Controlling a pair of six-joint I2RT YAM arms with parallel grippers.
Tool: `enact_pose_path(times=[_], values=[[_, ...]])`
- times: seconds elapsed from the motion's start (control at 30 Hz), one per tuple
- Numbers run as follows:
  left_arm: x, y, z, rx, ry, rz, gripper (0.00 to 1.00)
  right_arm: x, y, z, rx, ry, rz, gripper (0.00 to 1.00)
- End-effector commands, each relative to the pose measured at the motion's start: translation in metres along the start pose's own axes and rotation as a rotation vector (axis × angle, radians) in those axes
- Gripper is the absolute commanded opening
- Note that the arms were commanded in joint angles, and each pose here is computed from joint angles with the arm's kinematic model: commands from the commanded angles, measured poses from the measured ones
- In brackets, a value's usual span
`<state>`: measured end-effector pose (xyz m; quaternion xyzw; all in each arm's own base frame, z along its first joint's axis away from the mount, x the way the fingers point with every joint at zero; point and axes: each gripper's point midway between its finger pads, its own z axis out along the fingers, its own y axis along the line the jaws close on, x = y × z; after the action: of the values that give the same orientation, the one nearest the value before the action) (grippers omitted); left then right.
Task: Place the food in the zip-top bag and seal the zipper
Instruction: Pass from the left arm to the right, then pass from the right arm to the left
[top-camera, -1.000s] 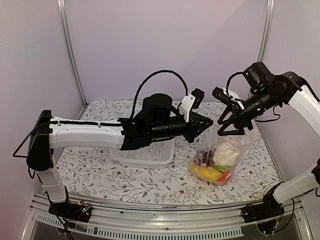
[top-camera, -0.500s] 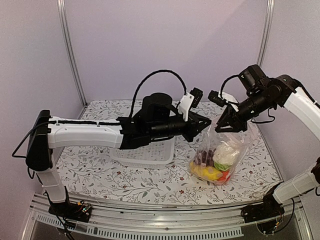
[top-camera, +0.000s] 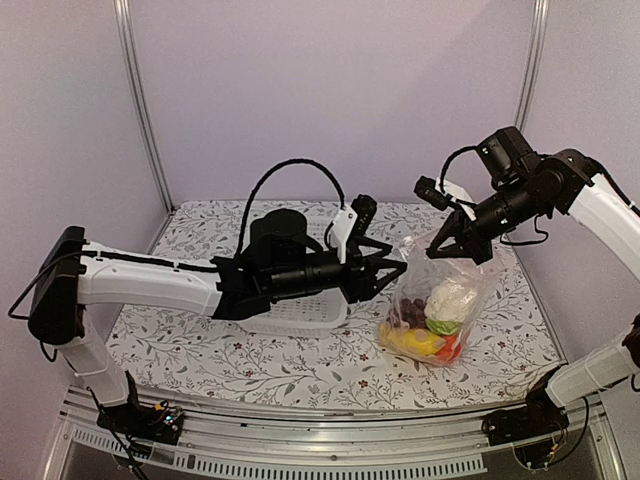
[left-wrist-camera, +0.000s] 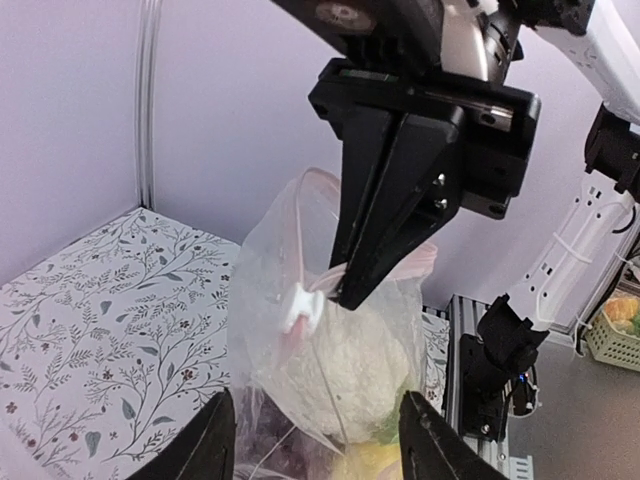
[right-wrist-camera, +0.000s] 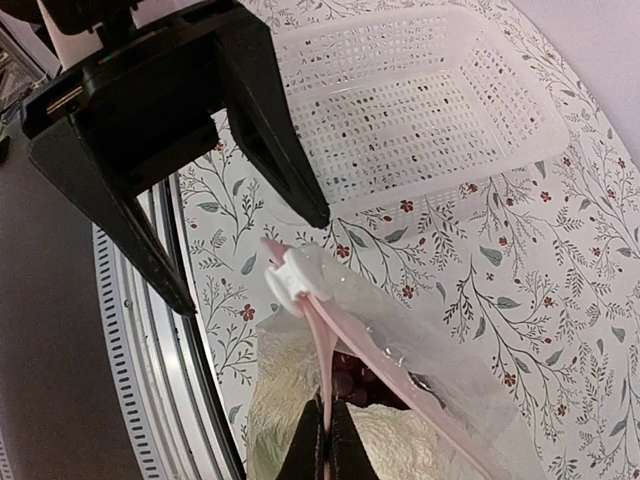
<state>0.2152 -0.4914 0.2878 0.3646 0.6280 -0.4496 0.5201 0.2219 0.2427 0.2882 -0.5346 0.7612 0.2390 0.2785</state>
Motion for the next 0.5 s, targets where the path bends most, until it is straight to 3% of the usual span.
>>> enact_pose_path(times=[0.0,0.3,0.47], values=[[-0.005,0.002,0.003,0.056,-0.062,0.056,0.53,-0.011,0.029,-0.014,-0.109,-0.068,-0.047,0.00],[-0.004,0.007,0.010,0.100,-0.127,0.063,0.36,0.001,0.040,-0.012,-0.162,-0.045,-0.056,0.00],[-0.006,0.014,0.014,0.095,-0.140,0.066,0.36,0.001,0.040,-0.012,-0.161,-0.044,-0.061,0.01]])
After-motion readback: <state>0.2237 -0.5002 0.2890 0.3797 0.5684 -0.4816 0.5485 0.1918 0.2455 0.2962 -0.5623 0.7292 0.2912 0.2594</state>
